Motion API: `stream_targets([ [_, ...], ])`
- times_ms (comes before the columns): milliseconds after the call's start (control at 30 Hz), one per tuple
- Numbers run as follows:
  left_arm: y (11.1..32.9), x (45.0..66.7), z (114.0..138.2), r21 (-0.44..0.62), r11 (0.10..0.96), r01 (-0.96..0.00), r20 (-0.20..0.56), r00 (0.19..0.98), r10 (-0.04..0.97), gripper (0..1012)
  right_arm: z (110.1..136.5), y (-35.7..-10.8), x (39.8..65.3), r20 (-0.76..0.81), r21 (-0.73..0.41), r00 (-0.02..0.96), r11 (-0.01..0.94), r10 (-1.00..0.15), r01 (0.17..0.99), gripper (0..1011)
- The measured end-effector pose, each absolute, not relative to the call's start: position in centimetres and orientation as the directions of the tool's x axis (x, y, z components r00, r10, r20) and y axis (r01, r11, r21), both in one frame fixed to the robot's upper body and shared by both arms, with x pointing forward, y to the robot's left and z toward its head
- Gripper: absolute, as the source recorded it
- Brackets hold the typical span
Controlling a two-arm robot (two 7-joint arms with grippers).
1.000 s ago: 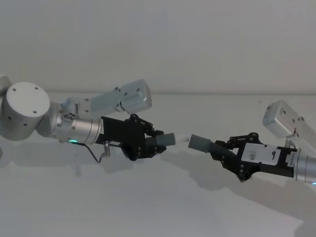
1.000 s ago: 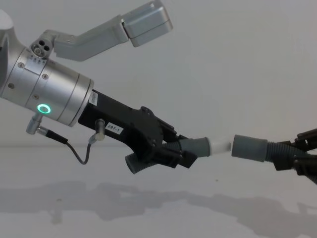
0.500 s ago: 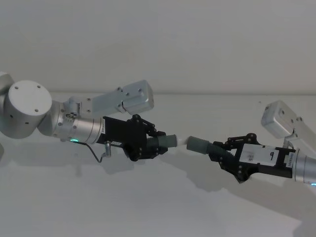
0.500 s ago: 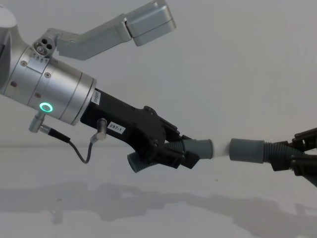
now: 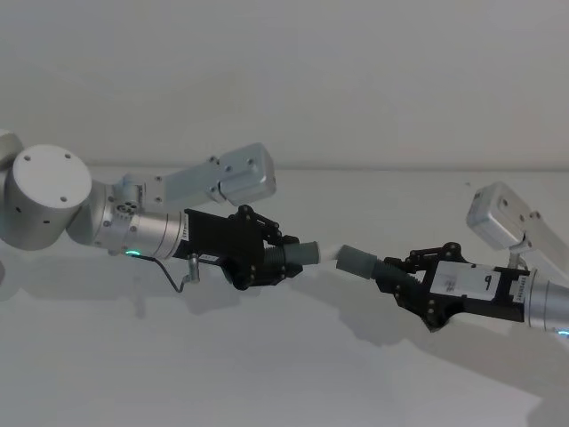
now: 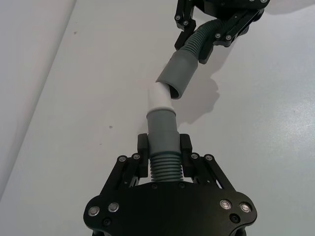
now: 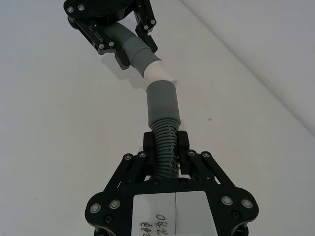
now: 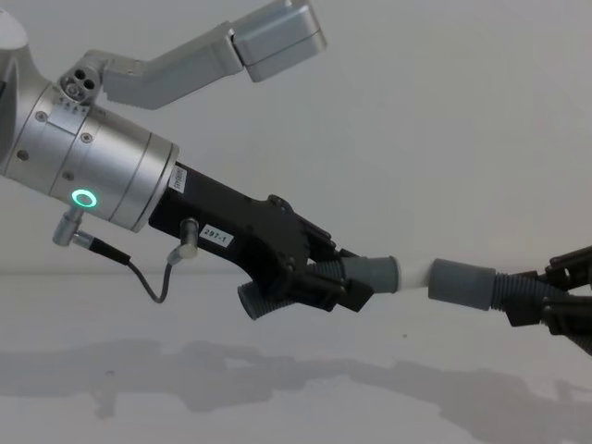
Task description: Use both hands to pick up one end of the pipe from the table, align the ends, and insert them.
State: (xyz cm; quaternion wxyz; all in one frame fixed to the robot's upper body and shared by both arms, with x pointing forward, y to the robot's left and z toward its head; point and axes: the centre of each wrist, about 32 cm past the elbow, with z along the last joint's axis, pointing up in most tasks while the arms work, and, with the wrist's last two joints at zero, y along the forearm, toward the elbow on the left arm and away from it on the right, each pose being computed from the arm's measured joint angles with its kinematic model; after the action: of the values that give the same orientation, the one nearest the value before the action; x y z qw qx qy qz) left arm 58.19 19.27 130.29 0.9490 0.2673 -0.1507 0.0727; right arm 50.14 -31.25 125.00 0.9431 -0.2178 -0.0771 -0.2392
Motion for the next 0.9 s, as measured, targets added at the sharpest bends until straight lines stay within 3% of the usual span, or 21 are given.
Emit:
stream_targets([
  [900,19.00,58.63,130.41,0.517,0.835,-0.188,0.317,0.948,0.017,365,125.80,-31.05,50.79,0.238,-0.349,0.877,0.806,-0.418,0.478,264],
])
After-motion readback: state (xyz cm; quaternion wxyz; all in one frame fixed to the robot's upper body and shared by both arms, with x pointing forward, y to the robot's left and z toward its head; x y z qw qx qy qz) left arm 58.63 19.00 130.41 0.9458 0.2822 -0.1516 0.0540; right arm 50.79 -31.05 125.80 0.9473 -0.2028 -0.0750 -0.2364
